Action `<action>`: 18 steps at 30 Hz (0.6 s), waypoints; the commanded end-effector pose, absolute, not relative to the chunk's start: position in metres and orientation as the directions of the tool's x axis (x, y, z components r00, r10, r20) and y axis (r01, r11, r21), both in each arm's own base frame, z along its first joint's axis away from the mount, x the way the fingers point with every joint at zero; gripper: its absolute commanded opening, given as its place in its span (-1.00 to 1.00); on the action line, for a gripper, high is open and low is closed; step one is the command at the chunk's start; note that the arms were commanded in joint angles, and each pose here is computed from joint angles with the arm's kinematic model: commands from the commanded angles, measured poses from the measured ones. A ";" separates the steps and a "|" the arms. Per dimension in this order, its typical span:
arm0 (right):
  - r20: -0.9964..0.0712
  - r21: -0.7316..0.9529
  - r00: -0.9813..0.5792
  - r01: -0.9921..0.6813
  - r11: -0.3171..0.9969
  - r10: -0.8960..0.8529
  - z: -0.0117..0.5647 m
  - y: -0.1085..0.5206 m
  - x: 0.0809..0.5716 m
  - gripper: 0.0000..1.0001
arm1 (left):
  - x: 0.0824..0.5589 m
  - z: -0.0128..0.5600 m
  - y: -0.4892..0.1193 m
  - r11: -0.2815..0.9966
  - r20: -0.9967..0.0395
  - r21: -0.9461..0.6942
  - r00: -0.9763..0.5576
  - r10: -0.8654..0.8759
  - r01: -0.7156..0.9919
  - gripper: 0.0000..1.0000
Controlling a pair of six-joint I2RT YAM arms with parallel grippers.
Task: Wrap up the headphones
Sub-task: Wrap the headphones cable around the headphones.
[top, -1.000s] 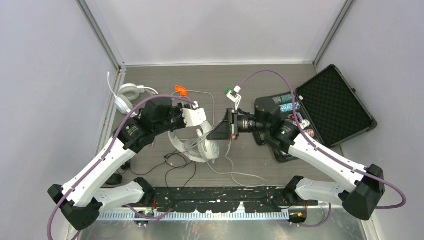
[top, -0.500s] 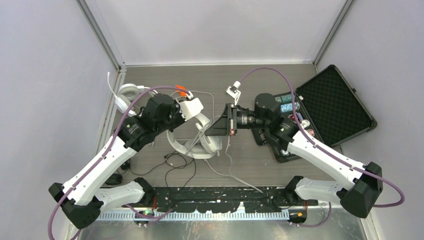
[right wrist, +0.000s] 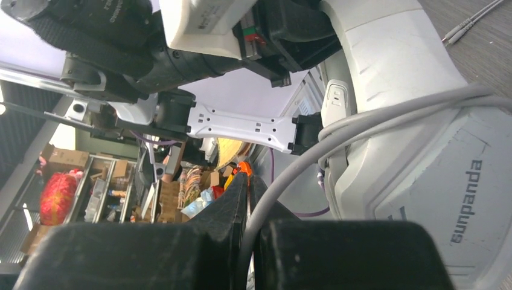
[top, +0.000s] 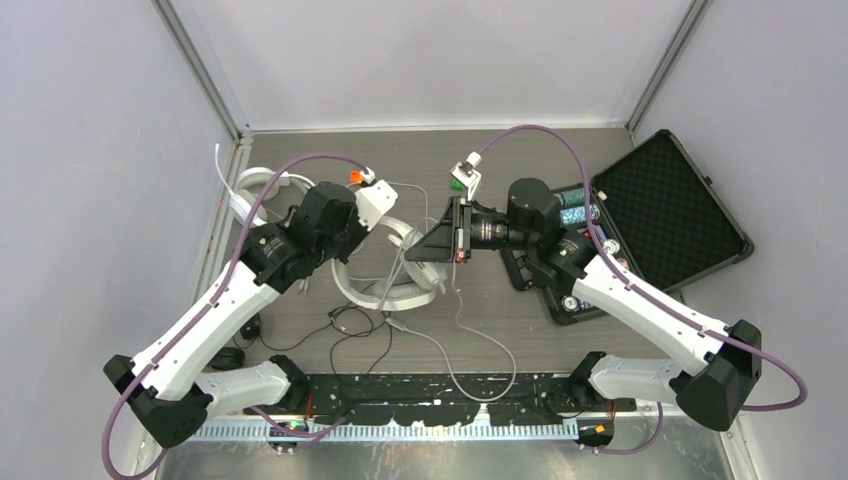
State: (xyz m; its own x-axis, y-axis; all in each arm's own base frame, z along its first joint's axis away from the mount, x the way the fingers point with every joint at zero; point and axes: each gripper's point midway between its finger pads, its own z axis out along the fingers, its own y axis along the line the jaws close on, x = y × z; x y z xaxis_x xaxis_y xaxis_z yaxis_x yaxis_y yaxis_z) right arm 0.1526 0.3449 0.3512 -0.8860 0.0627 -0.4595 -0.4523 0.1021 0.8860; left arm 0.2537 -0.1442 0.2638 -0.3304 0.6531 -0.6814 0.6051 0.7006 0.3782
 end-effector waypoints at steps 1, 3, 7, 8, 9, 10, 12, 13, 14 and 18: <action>-0.500 0.866 -0.860 -0.497 0.053 0.102 0.380 0.351 0.155 -0.80 | 0.260 0.292 -0.146 0.825 -0.774 0.283 -0.391 0.497 0.489 -1.00; -0.501 0.866 -0.860 -0.498 0.056 0.095 0.379 0.356 0.154 -0.81 | 0.261 0.292 -0.146 0.843 -0.779 0.262 -0.412 0.472 0.470 -1.00; -0.522 0.852 -0.848 -0.517 0.075 0.087 0.375 0.364 0.153 -0.84 | 0.265 0.291 -0.146 0.879 -0.787 0.230 -0.452 0.420 0.417 -1.00; -0.529 0.849 -0.845 -0.523 0.079 0.080 0.374 0.366 0.151 -0.84 | 0.266 0.291 -0.146 0.888 -0.787 0.224 -0.463 0.408 0.401 -1.00; -0.534 0.845 -0.842 -0.528 0.086 0.073 0.372 0.368 0.150 -0.85 | 0.268 0.291 -0.145 0.896 -0.785 0.221 -0.475 0.398 0.385 -1.00; -0.541 0.840 -0.838 -0.535 0.091 0.065 0.370 0.369 0.148 -0.85 | 0.270 0.294 -0.145 0.905 -0.789 0.217 -0.480 0.384 0.366 -1.00; -0.562 0.825 -0.825 -0.555 0.104 0.059 0.366 0.369 0.145 -0.85 | 0.274 0.297 -0.144 0.928 -0.794 0.197 -0.503 0.341 0.316 -1.00; -0.580 0.813 -0.812 -0.571 0.113 0.063 0.364 0.370 0.145 -0.85 | 0.277 0.298 -0.143 0.937 -0.795 0.195 -0.513 0.323 0.289 -1.00; -0.599 0.799 -0.798 -0.589 0.121 0.067 0.361 0.369 0.144 -0.85 | 0.280 0.300 -0.143 0.946 -0.798 0.185 -0.522 0.302 0.265 -1.00; -0.672 0.731 -0.737 -0.647 0.217 0.067 0.342 0.361 0.149 -0.85 | 0.289 0.306 -0.150 0.967 -0.802 0.147 -0.547 0.241 0.210 -1.00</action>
State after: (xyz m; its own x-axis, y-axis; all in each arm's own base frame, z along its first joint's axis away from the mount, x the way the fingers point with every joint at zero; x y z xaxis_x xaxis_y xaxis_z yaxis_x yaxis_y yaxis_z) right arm 0.1506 0.3699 0.3247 -0.8517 0.0360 -0.5228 -0.5054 0.2077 0.8376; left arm 0.2708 -0.1467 0.2763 -0.5517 0.4258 -0.7172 0.3754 0.8946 0.2423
